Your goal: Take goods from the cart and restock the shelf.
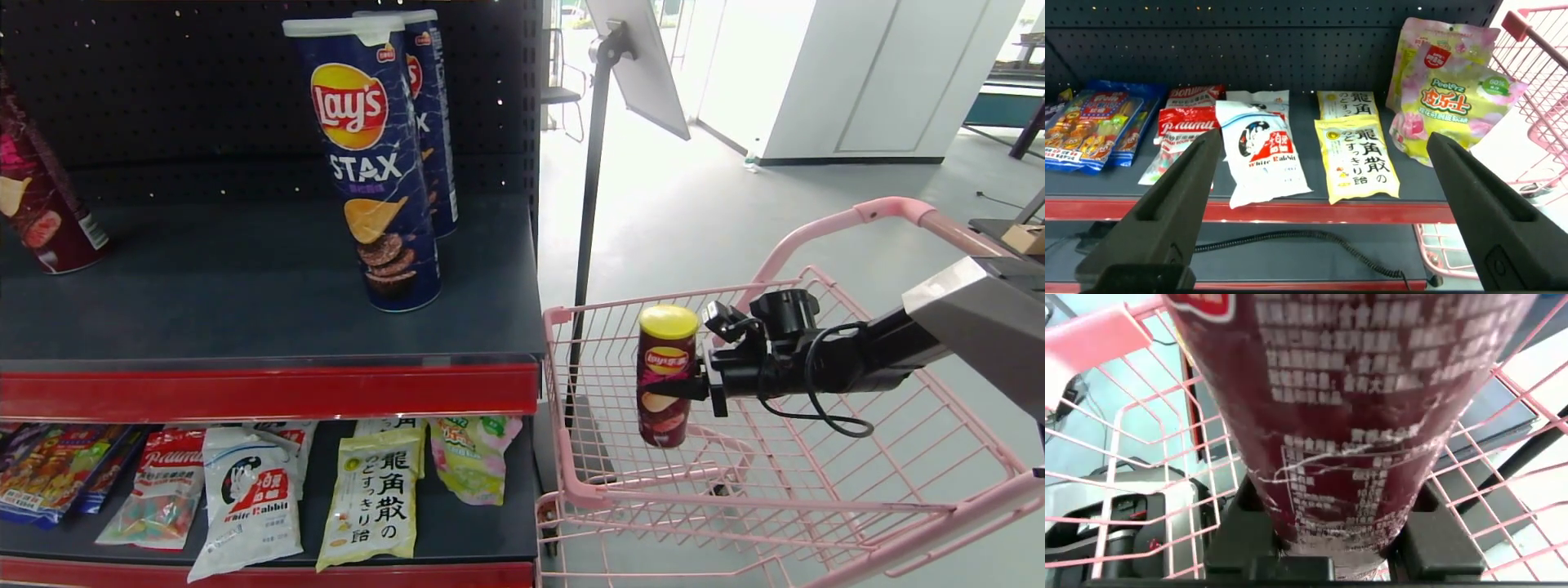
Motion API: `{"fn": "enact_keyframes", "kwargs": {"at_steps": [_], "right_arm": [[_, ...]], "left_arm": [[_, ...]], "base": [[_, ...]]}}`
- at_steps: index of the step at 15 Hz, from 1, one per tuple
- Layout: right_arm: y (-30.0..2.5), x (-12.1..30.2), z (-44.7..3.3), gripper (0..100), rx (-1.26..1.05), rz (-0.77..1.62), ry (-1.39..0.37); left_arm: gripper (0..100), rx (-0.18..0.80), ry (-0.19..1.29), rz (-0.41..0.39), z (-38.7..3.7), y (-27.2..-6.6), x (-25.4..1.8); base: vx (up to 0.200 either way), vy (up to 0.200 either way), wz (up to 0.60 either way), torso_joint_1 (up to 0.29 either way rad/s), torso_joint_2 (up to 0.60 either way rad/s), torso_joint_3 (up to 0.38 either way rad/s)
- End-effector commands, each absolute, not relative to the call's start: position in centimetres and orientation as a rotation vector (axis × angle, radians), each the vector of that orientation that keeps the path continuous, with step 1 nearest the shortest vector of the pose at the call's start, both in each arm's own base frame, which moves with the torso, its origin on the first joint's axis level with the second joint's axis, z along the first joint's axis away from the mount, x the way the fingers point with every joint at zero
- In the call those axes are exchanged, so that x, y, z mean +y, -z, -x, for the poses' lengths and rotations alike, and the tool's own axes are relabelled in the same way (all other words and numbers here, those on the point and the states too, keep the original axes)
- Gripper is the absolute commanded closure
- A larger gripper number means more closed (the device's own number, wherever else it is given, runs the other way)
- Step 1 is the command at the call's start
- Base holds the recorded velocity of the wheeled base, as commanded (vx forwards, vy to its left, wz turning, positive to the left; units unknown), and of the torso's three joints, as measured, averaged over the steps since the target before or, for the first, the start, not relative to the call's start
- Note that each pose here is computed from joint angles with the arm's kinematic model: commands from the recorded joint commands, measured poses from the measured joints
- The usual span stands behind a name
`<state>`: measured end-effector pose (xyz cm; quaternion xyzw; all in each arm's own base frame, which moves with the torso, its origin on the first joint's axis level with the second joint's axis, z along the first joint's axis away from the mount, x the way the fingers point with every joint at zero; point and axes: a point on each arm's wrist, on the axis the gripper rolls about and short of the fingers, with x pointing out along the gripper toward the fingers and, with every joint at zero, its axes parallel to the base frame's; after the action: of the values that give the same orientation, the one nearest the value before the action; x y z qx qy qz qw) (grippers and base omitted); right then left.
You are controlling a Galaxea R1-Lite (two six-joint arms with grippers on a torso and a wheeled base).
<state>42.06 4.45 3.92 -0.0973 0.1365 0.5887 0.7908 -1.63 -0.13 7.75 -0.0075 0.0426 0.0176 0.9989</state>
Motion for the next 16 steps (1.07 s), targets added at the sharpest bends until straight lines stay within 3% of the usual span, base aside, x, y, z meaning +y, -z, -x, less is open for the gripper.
{"fn": "enact_keyframes", "kwargs": {"at_steps": [1, 6, 9, 14, 16], "right_arm": [[-7.0, 4.2, -41.3, 100, 0.248, 0.235, -1.253], [-14.4, 0.0, -34.1, 100, 0.198, 0.26, -1.137], [-21.5, 0.3, -29.8, 100, 0.004, 0.342, -1.149], [-27.7, 5.7, -24.0, 100, -0.184, 0.395, -1.323], [-26.5, 8.7, -21.7, 100, -0.166, 0.38, -1.435]], "left_arm": [[0, 0.086, -0.036, 0.015, 1.6, -7.7, -0.1], [0, 0.086, -0.036, 0.015, 1.6, -7.7, -0.1], [0, 0.086, -0.036, 0.015, 1.6, -7.7, -0.1], [0, 0.086, -0.036, 0.015, 1.6, -7.7, -0.1], [0, 0.086, -0.036, 0.015, 1.6, -7.7, -0.1]], "base": [[0.0, 0.0, 0.0, 0.0, 0.0, 0.0], [0.0, 0.0, 0.0, 0.0, 0.0, 0.0], [0.0, 0.0, 0.0, 0.0, 0.0, 0.0], [0.0, 0.0, 0.0, 0.0, 0.0, 0.0], [0.0, 0.0, 0.0, 0.0, 0.0, 0.0]]}}
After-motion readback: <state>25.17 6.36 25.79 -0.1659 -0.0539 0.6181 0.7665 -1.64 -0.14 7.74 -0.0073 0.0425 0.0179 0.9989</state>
